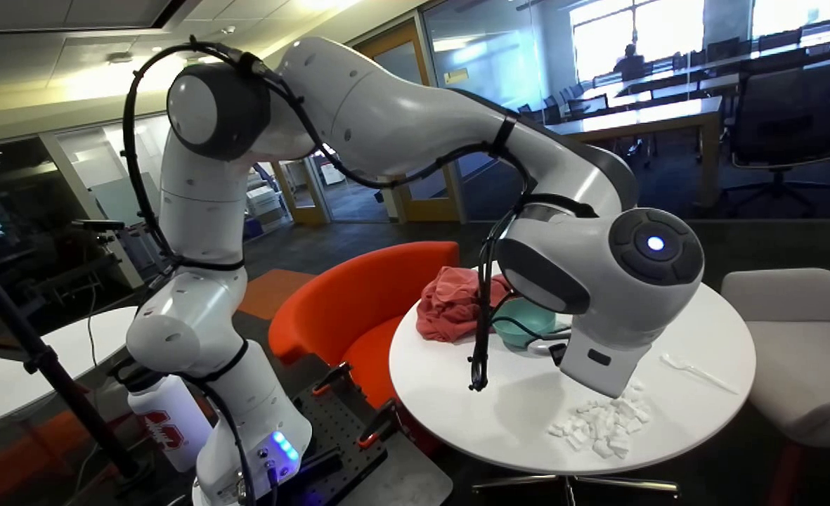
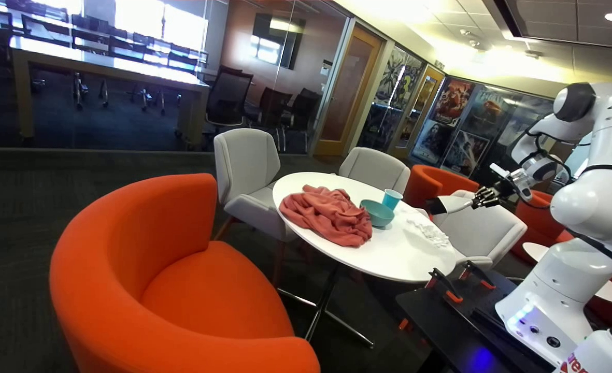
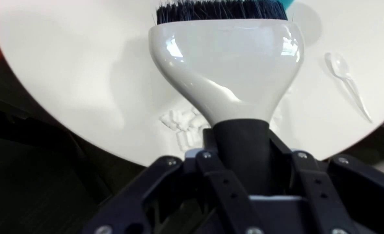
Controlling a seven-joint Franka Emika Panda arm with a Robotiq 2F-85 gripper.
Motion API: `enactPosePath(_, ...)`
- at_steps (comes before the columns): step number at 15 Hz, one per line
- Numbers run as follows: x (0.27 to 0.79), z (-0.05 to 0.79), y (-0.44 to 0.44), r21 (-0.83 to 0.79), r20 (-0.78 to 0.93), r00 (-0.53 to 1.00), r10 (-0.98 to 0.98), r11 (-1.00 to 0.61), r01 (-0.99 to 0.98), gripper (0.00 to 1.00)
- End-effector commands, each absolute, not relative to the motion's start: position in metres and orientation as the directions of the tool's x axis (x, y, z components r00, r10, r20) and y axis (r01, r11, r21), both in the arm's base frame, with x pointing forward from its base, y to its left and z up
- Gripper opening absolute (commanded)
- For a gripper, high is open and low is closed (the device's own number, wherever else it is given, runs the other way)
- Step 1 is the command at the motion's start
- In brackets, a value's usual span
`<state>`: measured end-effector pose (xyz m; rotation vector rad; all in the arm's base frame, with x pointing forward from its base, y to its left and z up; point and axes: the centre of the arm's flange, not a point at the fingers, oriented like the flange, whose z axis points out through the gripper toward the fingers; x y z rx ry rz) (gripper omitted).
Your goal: Sweep the white things on the table to the left
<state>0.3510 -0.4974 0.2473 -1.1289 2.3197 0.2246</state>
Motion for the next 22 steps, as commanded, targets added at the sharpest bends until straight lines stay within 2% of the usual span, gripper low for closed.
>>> enactPosePath(1, 0.347, 0.249, -0.504, -0.103, -0.538, -0.526, -0.659, 0.67, -0.735, 0.14)
enactPosePath(2, 0.344, 0.249, -0.508, -0.108, -0.533, -0.533, -0.657, 0.678, -0.727, 0.39)
enactPosePath(6, 0.345, 0.242, -0.506, -0.096, -0.533, -0.535, -0.656, 0.675, -0.732, 0.39)
enactPosePath(7, 0.346, 0.242, -0.505, -0.095, -0.533, -0.534, -0.656, 0.674, -0.733, 0.14)
enactPosePath(8, 0.351, 0.244, -0.511, -0.135, -0.556, -0.574, -0.601, 0.746, -0.652, 0.14)
enactPosePath(9, 0.351, 0.245, -0.518, -0.109, -0.563, -0.618, -0.549, 0.79, -0.603, 0.14)
enactPosePath(17, 0.335, 0.256, -0.535, -0.192, -0.622, -0.723, -0.299, 0.954, -0.23, 0.14)
enactPosePath(18, 0.334, 0.247, -0.543, -0.185, -0.587, -0.722, -0.366, 0.929, -0.32, 0.14)
enactPosePath(19, 0.333, 0.247, -0.543, -0.188, -0.586, -0.725, -0.363, 0.931, -0.314, 0.39)
enactPosePath(22, 0.333, 0.242, -0.542, -0.181, -0.579, -0.73, -0.364, 0.93, -0.321, 0.39)
